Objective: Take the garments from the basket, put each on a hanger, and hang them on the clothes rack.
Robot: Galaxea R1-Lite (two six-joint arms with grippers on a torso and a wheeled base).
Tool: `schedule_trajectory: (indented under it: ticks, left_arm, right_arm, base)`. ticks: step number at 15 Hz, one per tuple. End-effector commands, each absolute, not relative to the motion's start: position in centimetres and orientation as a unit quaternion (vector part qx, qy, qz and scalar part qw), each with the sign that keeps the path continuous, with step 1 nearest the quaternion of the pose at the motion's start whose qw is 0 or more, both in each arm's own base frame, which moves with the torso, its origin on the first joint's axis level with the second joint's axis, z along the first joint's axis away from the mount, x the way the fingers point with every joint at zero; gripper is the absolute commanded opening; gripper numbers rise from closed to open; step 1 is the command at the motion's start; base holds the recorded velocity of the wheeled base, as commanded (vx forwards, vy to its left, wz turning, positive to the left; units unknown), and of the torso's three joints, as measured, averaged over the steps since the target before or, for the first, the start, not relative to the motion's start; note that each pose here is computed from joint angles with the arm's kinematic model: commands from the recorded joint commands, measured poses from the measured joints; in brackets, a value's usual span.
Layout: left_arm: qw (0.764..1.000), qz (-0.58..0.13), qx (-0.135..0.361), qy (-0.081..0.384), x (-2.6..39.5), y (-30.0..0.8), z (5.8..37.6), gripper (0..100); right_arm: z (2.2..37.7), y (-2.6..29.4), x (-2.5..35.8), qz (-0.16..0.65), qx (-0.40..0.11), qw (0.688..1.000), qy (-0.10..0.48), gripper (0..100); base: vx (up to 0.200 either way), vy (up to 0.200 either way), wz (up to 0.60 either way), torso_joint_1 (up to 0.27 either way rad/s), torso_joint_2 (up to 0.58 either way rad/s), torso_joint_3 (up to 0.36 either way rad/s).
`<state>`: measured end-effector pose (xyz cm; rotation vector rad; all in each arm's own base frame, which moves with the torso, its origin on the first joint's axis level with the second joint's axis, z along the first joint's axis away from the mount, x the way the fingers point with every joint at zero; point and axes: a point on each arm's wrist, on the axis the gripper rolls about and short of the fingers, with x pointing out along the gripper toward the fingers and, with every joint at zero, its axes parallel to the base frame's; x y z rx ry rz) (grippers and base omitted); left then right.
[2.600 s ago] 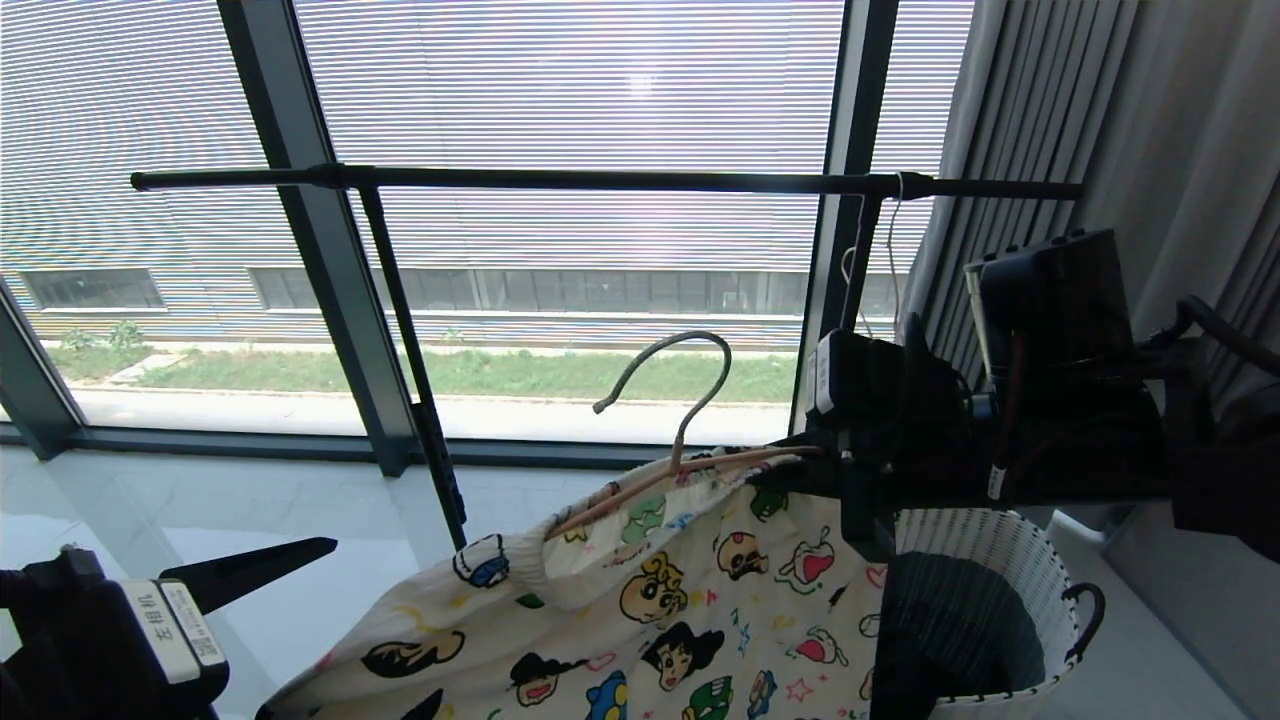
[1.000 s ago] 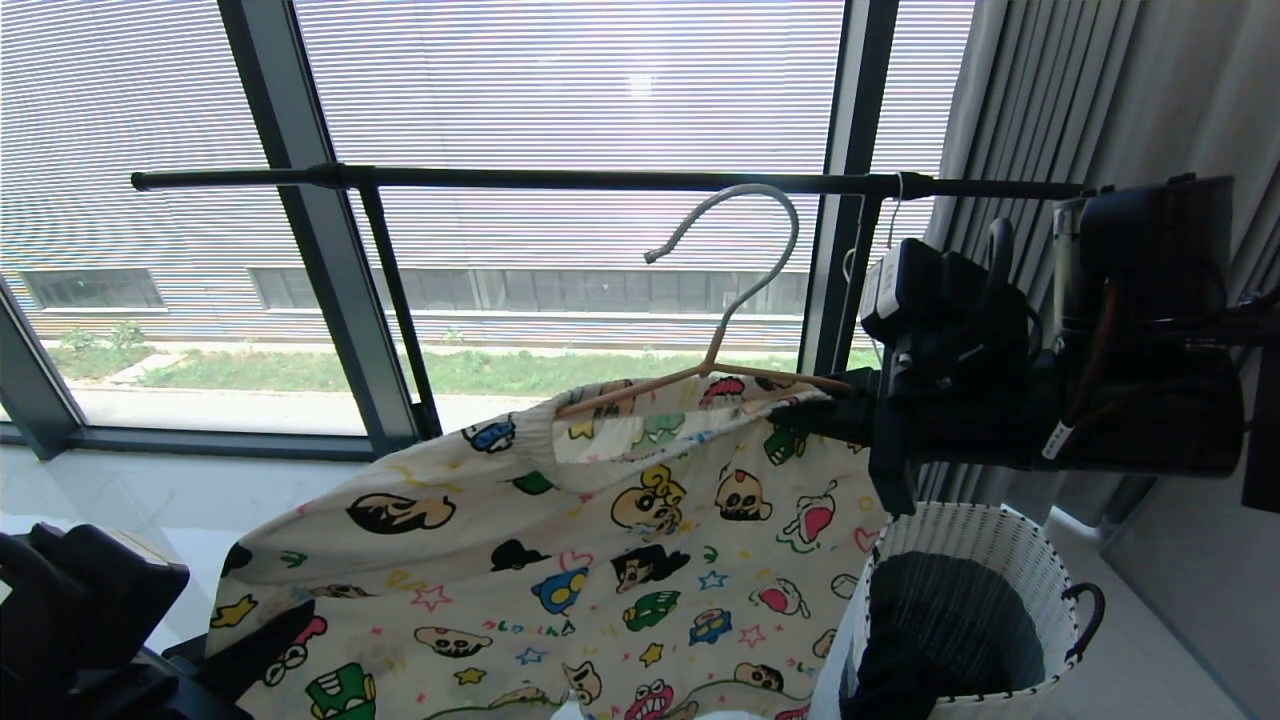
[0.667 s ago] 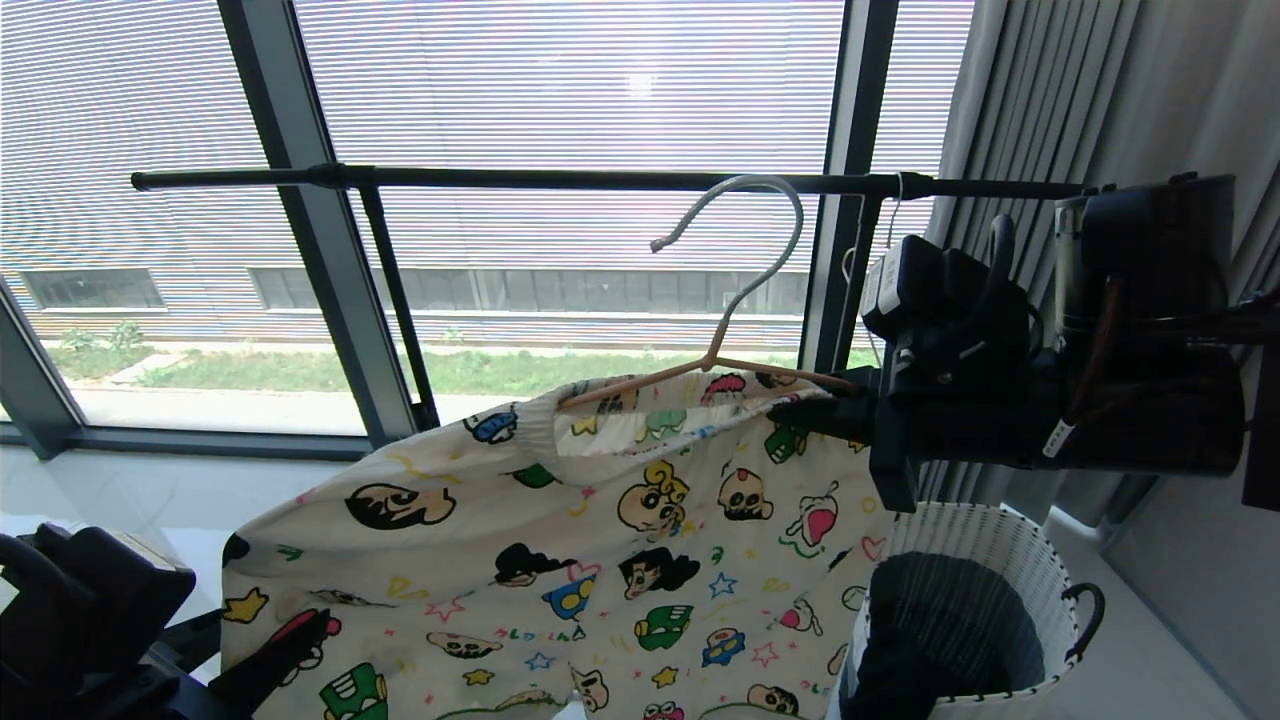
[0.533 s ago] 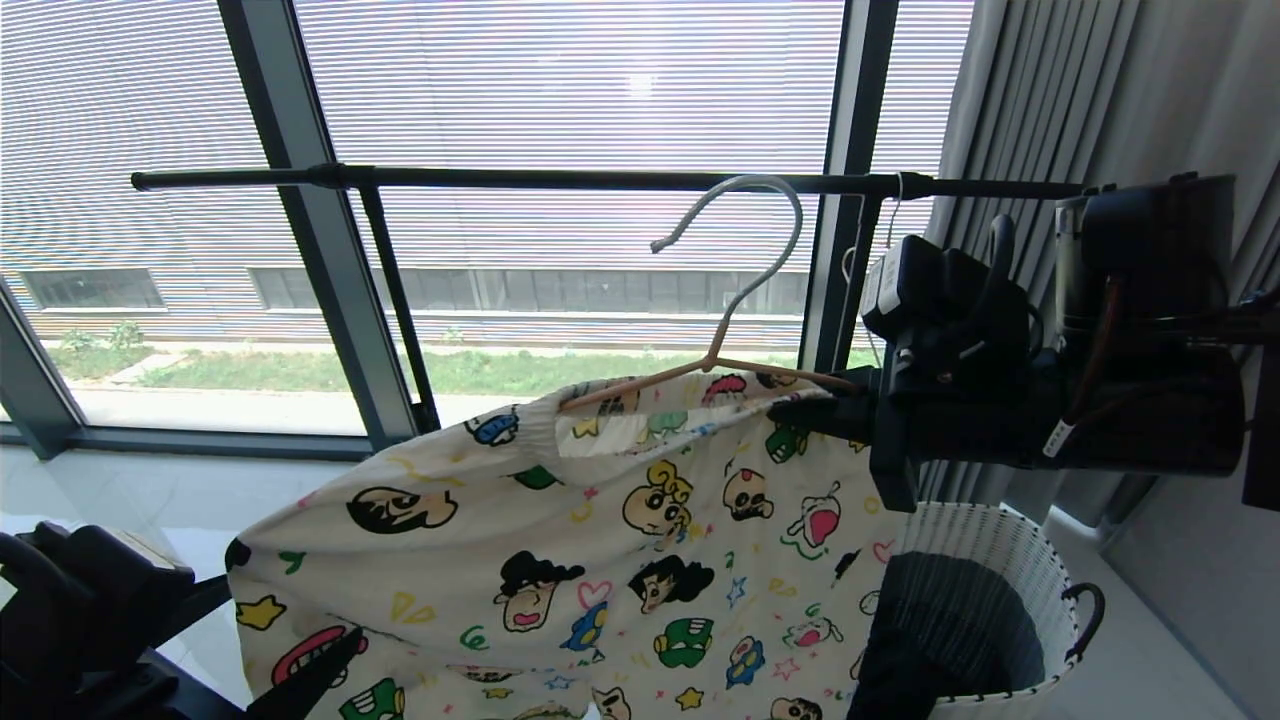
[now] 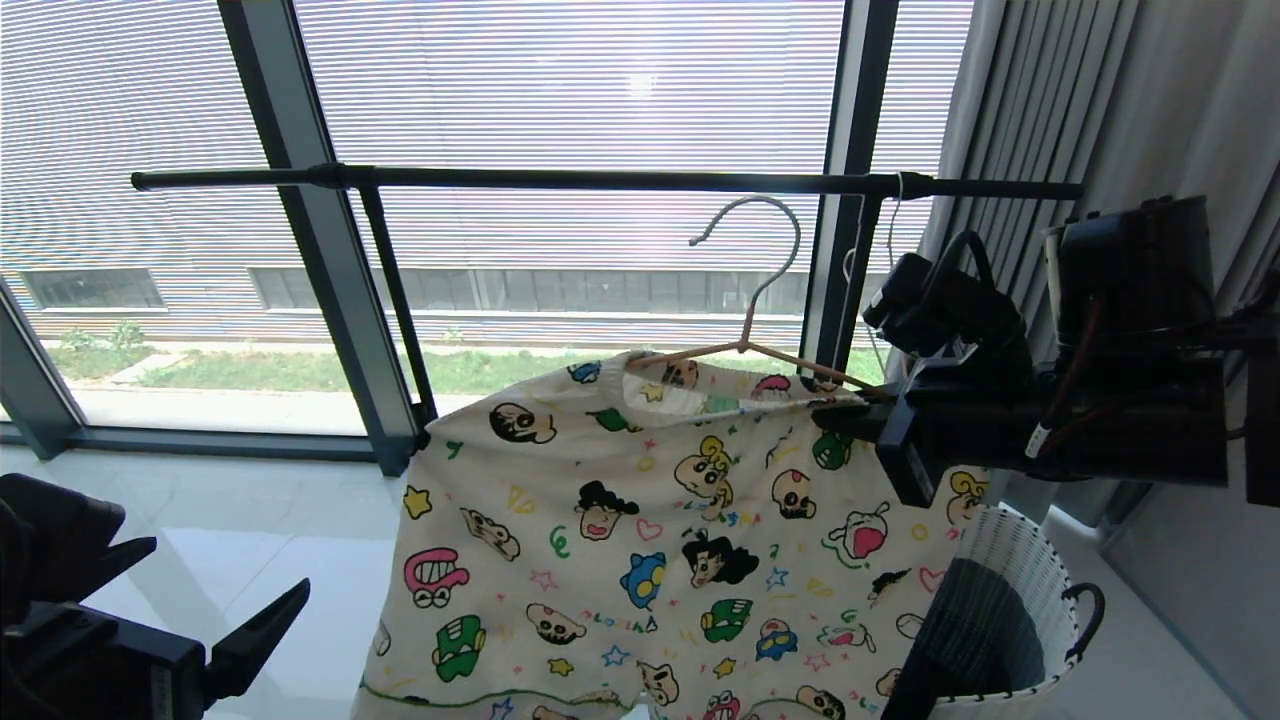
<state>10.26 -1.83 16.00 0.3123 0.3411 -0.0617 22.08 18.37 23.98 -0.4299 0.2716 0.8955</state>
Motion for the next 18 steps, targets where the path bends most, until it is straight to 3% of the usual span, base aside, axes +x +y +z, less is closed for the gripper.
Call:
schedule_trajectory:
  ticks: [1, 5, 10, 12, 14, 18]
  left_arm:
    - [0.975, 0.027, 0.147, 0.164, 10.7, -0.9, 16.9, 100]
    - [0.971, 0.074, 0.154, 0.169, 11.0, -0.7, 17.0, 100]
    - [0.969, 0.088, 0.157, 0.167, 12.0, -0.8, 17.9, 100]
    - [0.97, 0.089, 0.157, 0.165, 12.8, -0.9, 18.5, 100]
    - [0.97, 0.087, 0.159, 0.165, 13.4, -1.0, 18.8, 100]
    - [0.966, 0.071, 0.187, 0.164, 13.6, -1.4, 19.0, 100]
  right_arm:
    - [23.2, 17.9, 21.5, 0.397, -0.188, 0.876, 0.202, 0]
    - [20.4, 16.8, 20.9, 0.255, -0.139, 0.879, 0.378, 0]
    - [19.4, 16.5, 21.4, 0.092, -0.026, 0.874, 0.476, 0]
    - [19.7, 17.8, 23.2, 0.01, 0.039, 0.874, 0.484, 0]
    - [20.4, 18.6, 24.6, -0.03, 0.051, 0.885, 0.462, 0]
    - [24.7, 19.0, 26.0, -0.013, 0.09, 0.916, 0.391, 0]
  base:
    - [0.0, 0.0, 0.0, 0.0, 0.0, 0.0]
    - [0.0, 0.0, 0.0, 0.0, 0.0, 0.0]
    - [0.0, 0.0, 0.0, 0.0, 0.0, 0.0]
    - [0.0, 0.0, 0.0, 0.0, 0.0, 0.0]
    - [0.0, 0.0, 0.0, 0.0, 0.0, 0.0]
    - [0.0, 0.0, 0.0, 0.0, 0.0, 0.0]
